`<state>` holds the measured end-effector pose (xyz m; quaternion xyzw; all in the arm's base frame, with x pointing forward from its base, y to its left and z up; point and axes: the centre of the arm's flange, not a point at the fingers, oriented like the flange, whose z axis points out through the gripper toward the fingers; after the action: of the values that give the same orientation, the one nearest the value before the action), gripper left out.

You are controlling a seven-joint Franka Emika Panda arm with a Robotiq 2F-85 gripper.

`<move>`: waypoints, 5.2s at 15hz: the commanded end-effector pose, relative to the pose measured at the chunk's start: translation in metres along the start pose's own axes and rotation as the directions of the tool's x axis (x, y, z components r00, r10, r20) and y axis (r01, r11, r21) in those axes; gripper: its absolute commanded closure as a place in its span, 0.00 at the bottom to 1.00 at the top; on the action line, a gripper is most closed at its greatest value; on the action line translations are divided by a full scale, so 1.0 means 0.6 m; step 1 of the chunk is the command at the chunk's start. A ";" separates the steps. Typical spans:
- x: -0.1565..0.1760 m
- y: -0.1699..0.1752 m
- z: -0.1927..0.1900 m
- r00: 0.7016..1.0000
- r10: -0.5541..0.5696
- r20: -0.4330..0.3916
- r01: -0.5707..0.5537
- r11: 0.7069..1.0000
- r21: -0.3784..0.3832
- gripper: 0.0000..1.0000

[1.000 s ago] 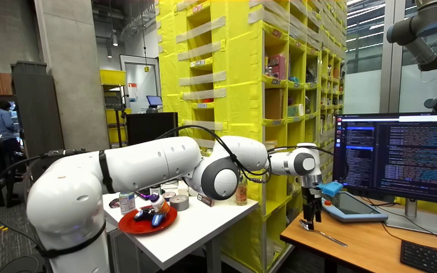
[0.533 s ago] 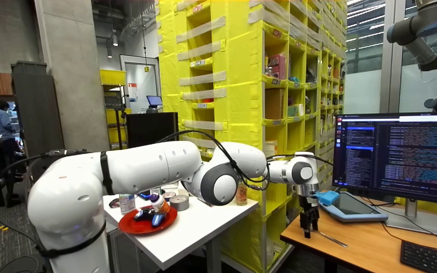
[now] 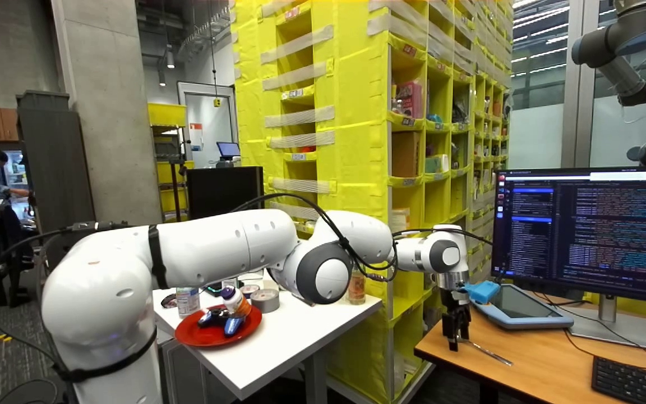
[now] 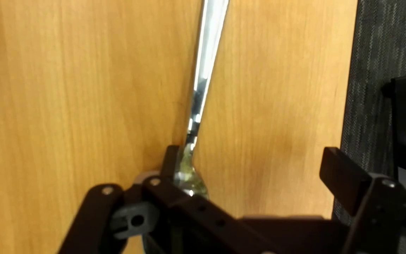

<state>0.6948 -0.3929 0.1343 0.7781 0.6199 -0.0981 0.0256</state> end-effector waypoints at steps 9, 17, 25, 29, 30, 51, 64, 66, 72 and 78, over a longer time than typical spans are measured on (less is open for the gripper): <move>-0.034 0.085 -0.041 0.998 0.051 0.021 -0.049 0.995 -0.086 0.00; -0.016 0.011 -0.040 0.999 0.035 0.014 -0.034 0.997 -0.075 0.00; -0.006 0.046 -0.035 0.997 0.071 -0.005 -0.071 0.982 -0.177 0.00; -0.005 0.053 -0.029 0.998 0.067 0.013 -0.063 0.982 -0.177 0.00; -0.004 0.052 -0.024 0.998 0.060 0.026 -0.055 0.987 -0.152 0.00; -0.002 0.043 0.006 0.999 0.018 0.049 -0.014 0.997 -0.069 0.77; -0.013 0.036 -0.012 0.999 0.019 0.043 -0.016 0.997 -0.077 0.98; -0.019 0.033 -0.017 0.999 0.024 0.049 -0.020 0.997 -0.074 0.98; -0.048 0.014 -0.042 0.998 0.039 0.051 -0.035 0.996 -0.083 0.98; -0.066 -0.022 -0.070 0.996 -0.050 0.070 0.057 0.992 -0.110 0.98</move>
<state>0.6927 -0.4253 0.1688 0.7777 0.6178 -0.0830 0.0816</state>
